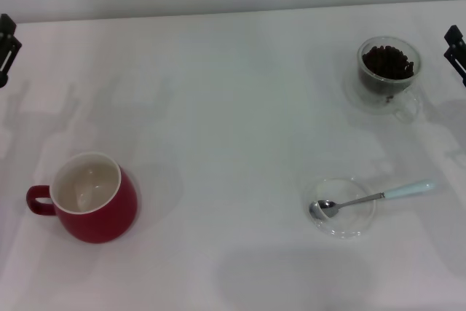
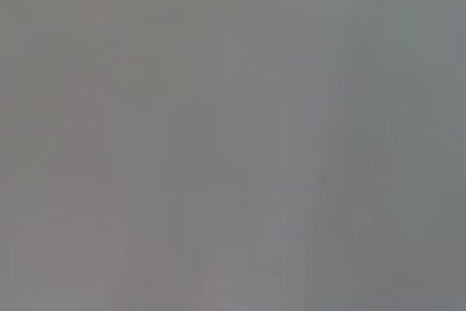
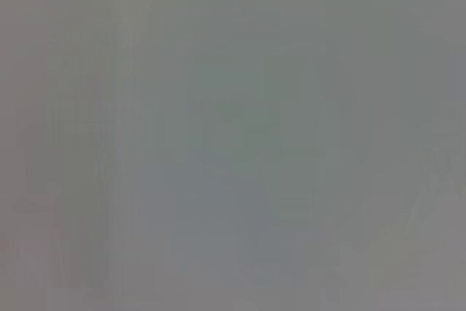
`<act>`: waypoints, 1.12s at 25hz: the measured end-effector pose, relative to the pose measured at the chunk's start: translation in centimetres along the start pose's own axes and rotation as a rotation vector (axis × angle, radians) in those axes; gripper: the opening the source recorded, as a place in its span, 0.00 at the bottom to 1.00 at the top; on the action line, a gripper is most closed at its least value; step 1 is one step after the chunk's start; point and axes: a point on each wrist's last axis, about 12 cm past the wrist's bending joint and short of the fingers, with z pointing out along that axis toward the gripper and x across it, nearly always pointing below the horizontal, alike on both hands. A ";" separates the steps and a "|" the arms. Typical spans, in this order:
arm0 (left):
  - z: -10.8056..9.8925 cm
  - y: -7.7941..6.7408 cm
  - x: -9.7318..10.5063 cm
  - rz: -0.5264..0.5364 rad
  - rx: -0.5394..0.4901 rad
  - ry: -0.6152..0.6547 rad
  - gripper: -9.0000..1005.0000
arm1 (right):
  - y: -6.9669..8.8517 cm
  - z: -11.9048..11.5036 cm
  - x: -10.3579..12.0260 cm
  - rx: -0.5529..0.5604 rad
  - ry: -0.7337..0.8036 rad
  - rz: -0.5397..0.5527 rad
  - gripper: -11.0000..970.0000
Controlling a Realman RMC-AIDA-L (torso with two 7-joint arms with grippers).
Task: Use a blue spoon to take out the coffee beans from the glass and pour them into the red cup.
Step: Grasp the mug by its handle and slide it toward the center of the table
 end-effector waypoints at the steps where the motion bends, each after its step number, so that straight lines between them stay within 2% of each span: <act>1: 0.1 0.0 0.1 0.002 0.000 0.010 0.86 | 0.0 0.0 0.0 0.000 -0.001 -0.002 0.90; 7: 0.3 0.2 0.6 0.012 0.004 0.067 0.86 | -0.1 0.1 -0.1 0.000 -0.002 -0.008 0.90; 11: -1.1 0.1 0.7 0.019 0.026 0.058 0.86 | -0.1 0.1 -0.1 -0.001 -0.002 -0.008 0.90; 19: -6.7 0.2 0.2 0.022 0.039 -0.034 0.86 | -0.2 0.1 -0.1 -0.003 0.002 -0.012 0.90; 23: -9.7 0.4 0.5 0.023 0.013 -0.015 0.86 | -0.5 0.2 0.0 0.003 0.018 -0.023 0.90; 24: -9.7 0.4 0.5 0.023 0.013 -0.015 0.86 | -0.5 0.2 0.0 0.005 0.022 -0.024 0.90; 26: -11.7 0.1 0.8 0.021 0.018 0.009 0.86 | -0.6 0.2 0.1 0.007 0.026 -0.025 0.90; 28: -12.7 0.0 0.9 0.020 0.024 0.021 0.86 | -0.7 0.2 0.1 0.009 0.028 -0.027 0.90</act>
